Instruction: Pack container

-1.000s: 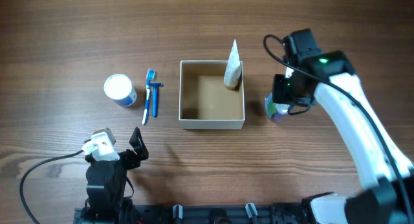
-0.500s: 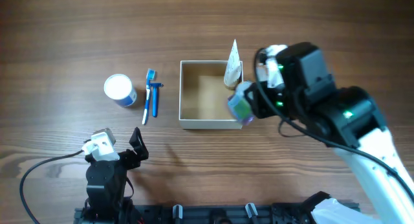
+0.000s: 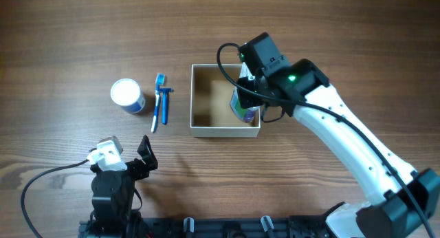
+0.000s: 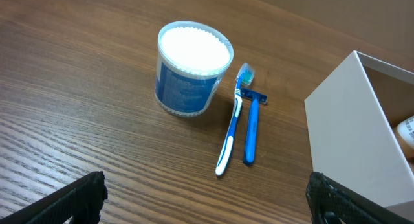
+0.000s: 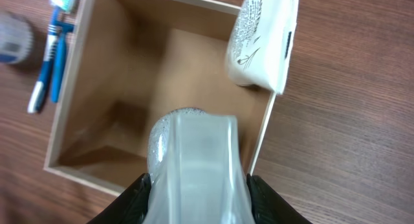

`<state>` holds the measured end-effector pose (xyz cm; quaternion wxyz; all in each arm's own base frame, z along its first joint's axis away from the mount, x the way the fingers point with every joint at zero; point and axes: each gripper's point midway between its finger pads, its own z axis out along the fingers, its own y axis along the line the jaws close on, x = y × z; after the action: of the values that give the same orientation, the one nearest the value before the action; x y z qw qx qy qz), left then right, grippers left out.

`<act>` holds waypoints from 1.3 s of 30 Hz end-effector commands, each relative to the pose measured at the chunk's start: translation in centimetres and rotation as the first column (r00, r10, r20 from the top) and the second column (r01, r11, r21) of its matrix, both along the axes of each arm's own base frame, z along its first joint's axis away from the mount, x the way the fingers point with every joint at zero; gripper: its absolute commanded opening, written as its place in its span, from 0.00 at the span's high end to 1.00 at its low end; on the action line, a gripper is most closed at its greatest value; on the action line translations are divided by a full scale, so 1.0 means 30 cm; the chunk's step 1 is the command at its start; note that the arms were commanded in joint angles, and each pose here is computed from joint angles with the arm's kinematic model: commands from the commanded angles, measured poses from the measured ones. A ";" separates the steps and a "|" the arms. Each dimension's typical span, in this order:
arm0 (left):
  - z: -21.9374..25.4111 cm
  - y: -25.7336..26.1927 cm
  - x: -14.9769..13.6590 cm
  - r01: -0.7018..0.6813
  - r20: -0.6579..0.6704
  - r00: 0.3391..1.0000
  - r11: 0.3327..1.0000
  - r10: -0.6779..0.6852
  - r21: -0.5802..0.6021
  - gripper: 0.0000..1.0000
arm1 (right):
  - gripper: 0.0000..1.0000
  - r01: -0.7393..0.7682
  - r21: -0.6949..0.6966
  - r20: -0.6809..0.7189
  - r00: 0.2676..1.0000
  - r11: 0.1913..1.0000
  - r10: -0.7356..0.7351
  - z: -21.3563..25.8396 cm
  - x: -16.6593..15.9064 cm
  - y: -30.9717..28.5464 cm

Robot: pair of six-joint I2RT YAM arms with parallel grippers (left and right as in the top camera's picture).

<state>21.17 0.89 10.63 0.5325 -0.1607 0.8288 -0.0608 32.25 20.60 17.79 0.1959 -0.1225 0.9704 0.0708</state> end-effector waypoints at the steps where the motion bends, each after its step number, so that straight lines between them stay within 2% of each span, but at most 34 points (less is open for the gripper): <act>1: 0.002 0.002 0.000 -0.005 0.007 1.000 1.000 0.005 -0.007 0.00 | 0.70 0.031 -0.016 0.019 0.999 0.999 -0.031 -0.019 0.025 -0.006; 9: 0.002 0.002 0.000 -0.005 0.007 1.000 1.000 0.005 -0.007 0.00 | 0.67 0.051 -0.021 -0.003 0.999 0.998 -0.051 -0.113 0.013 -0.014; 10: 0.003 0.002 0.000 -0.005 0.007 1.000 1.000 0.005 -0.007 0.00 | 0.56 0.051 -0.017 0.003 0.999 0.999 -0.051 -0.111 0.017 -0.011; 13: 0.002 0.002 0.000 -0.005 0.007 1.000 1.000 0.005 -0.007 0.00 | 0.42 0.051 -0.005 0.019 0.999 0.999 -0.051 -0.100 0.026 -0.005; 20: 0.003 0.002 0.000 -0.005 0.007 1.000 1.000 0.005 -0.007 0.00 | 0.24 0.049 0.048 0.092 0.994 0.998 -0.053 0.004 0.022 -0.010; 23: 0.003 0.002 0.000 -0.005 0.007 1.000 1.000 0.005 -0.007 0.00 | 0.14 0.064 0.105 0.167 0.983 0.992 -0.081 0.127 0.013 -0.048; 26: 0.002 0.002 0.000 -0.004 0.007 1.000 1.000 0.005 -0.007 0.00 | 0.02 0.143 0.189 0.249 0.950 0.971 -0.188 0.266 0.013 -0.148; 32: 0.002 0.002 0.000 -0.005 0.007 1.000 1.000 0.005 -0.007 0.00 | 0.00 0.359 0.329 0.362 0.807 0.874 -0.468 0.474 0.006 -0.482; 35: 0.003 0.002 0.000 -0.005 0.007 1.000 1.000 0.005 -0.007 0.00 | 0.00 0.446 0.347 0.357 0.751 0.825 -0.556 0.489 -0.004 -0.613; 39: 0.002 0.002 0.000 -0.004 0.007 1.000 1.000 0.005 -0.007 0.00 | 0.00 0.543 0.320 0.306 0.716 0.776 -0.627 0.436 0.000 -0.715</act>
<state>21.17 0.89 10.62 0.5323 -0.1605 0.8290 -0.0607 31.76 0.45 32.00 0.4338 0.1748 0.8804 0.0779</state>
